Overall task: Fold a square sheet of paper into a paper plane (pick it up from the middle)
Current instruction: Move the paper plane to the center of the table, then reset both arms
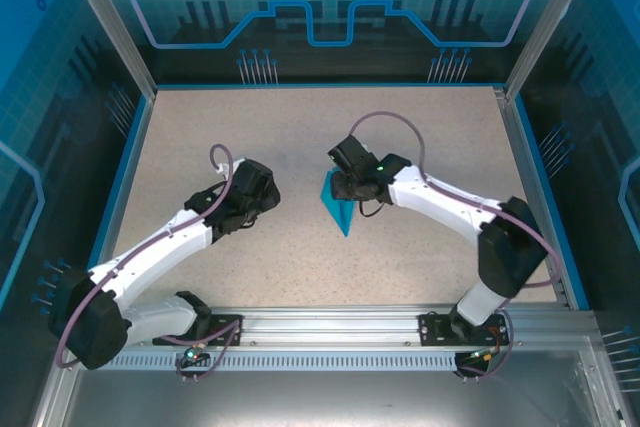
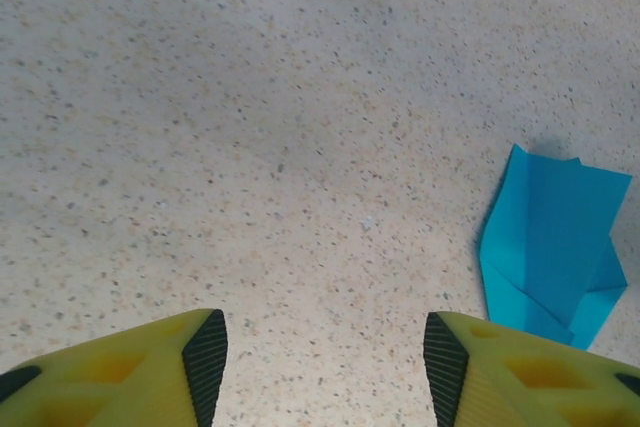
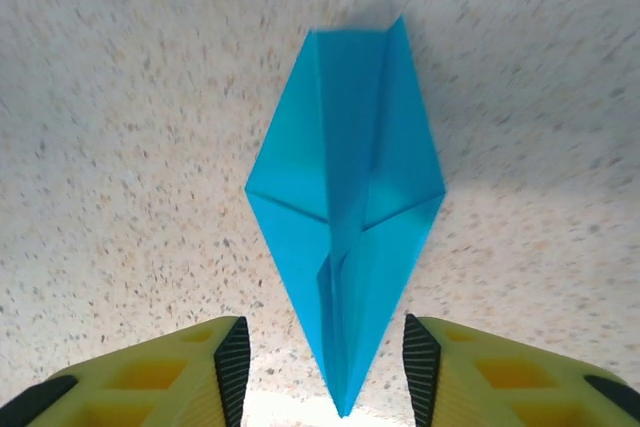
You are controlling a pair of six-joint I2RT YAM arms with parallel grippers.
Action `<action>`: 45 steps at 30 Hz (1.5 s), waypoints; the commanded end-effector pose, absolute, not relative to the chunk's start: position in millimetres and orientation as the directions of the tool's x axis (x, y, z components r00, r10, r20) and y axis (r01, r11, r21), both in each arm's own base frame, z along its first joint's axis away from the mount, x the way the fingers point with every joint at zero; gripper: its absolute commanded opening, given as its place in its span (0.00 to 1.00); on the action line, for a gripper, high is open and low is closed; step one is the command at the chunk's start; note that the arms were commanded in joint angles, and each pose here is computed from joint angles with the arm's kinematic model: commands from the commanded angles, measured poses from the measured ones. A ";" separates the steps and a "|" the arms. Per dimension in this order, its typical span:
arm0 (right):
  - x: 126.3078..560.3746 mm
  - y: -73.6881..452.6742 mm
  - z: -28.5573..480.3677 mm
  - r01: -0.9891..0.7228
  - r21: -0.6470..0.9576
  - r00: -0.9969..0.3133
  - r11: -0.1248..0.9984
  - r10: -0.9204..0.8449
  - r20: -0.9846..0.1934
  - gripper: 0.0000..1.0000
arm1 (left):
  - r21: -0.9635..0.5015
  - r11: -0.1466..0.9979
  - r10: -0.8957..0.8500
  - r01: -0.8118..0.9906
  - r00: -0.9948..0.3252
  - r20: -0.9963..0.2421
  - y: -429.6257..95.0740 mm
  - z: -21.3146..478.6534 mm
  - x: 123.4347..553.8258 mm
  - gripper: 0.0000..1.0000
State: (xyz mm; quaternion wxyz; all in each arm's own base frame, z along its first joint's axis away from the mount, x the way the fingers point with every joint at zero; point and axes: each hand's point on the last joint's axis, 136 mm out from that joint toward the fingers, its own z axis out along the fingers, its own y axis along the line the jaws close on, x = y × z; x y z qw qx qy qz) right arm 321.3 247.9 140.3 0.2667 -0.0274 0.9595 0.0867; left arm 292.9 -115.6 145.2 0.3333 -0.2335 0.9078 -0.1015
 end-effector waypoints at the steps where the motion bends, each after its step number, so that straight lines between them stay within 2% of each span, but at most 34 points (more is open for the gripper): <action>1: 320.4 213.3 168.1 -0.051 0.079 -0.774 0.996 0.011 -0.633 0.51 | -0.281 0.881 -0.471 -0.381 -0.641 -0.606 -93.6 144.7 289.3 0.60; 6: 315.3 131.7 206.7 0.137 0.014 -0.618 0.990 0.097 -0.780 0.63 | -0.244 0.905 -0.415 -0.350 -0.587 -0.695 -77.6 155.3 292.4 0.77; 9: 314.9 80.1 219.6 0.256 -0.003 -0.539 0.967 0.140 -0.831 0.70 | -0.195 0.907 -0.383 -0.372 -0.541 -0.749 -59.6 164.3 295.1 0.96; 10: 317.3 64.6 221.7 0.288 -0.004 -0.513 0.958 0.150 -0.845 0.71 | -0.179 0.908 -0.371 -0.378 -0.531 -0.762 -54.3 165.7 296.8 0.98; 11: 320.2 52.0 221.0 0.306 -0.013 -0.493 0.952 0.147 -0.857 0.72 | -0.160 0.908 -0.361 -0.388 -0.527 -0.770 -48.3 165.8 298.2 0.98; 12: 321.8 41.6 213.6 0.318 -0.031 -0.489 0.948 0.136 -0.861 0.79 | -0.147 0.903 -0.359 -0.404 -0.521 -0.775 -42.3 166.4 299.3 0.98; 14: 332.6 33.1 198.2 0.242 -0.087 -0.518 0.966 0.053 -0.854 0.82 | -0.114 0.894 -0.347 -0.433 -0.508 -0.789 -29.5 166.5 300.9 0.99; 20: 349.8 7.5 154.7 0.201 -0.205 -0.554 0.958 -0.061 -0.830 0.83 | -0.049 0.850 -0.333 -0.524 -0.464 -0.821 11.4 159.9 300.0 0.99; 22: 355.2 9.6 137.1 0.142 -0.188 -0.567 0.972 -0.076 -0.821 0.83 | -0.029 0.843 -0.314 -0.537 -0.447 -0.838 23.1 158.3 301.8 0.98; 28: 369.6 -0.4 103.1 0.143 -0.144 -0.560 0.979 -0.040 -0.828 0.83 | 0.000 0.834 -0.278 -0.551 -0.420 -0.864 45.7 147.3 313.1 0.99; 33: 387.9 18.1 111.9 0.048 -0.108 -0.451 0.993 -0.075 -0.890 0.83 | 0.027 0.869 -0.215 -0.494 -0.426 -0.879 41.8 124.5 335.5 0.99; 36: 393.5 18.1 117.8 0.028 -0.140 -0.395 0.990 -0.118 -0.911 0.82 | 0.054 0.879 -0.181 -0.474 -0.437 -0.881 39.2 114.9 348.4 0.99; 41: 387.6 29.0 100.9 -0.057 -0.123 -0.303 0.991 -0.135 -0.943 0.81 | 0.026 0.927 -0.125 -0.374 -0.374 -0.919 24.2 117.6 366.5 0.98; 43: 385.7 39.2 99.0 -0.111 -0.134 -0.318 0.985 -0.163 -0.934 0.80 | 0.003 0.943 -0.116 -0.334 -0.336 -0.935 18.3 124.9 367.7 0.98; 45: 388.5 35.7 97.1 -0.091 -0.128 -0.335 0.988 -0.151 -0.930 0.87 | 0.004 0.946 -0.106 -0.323 -0.321 -0.941 20.2 124.0 367.7 0.98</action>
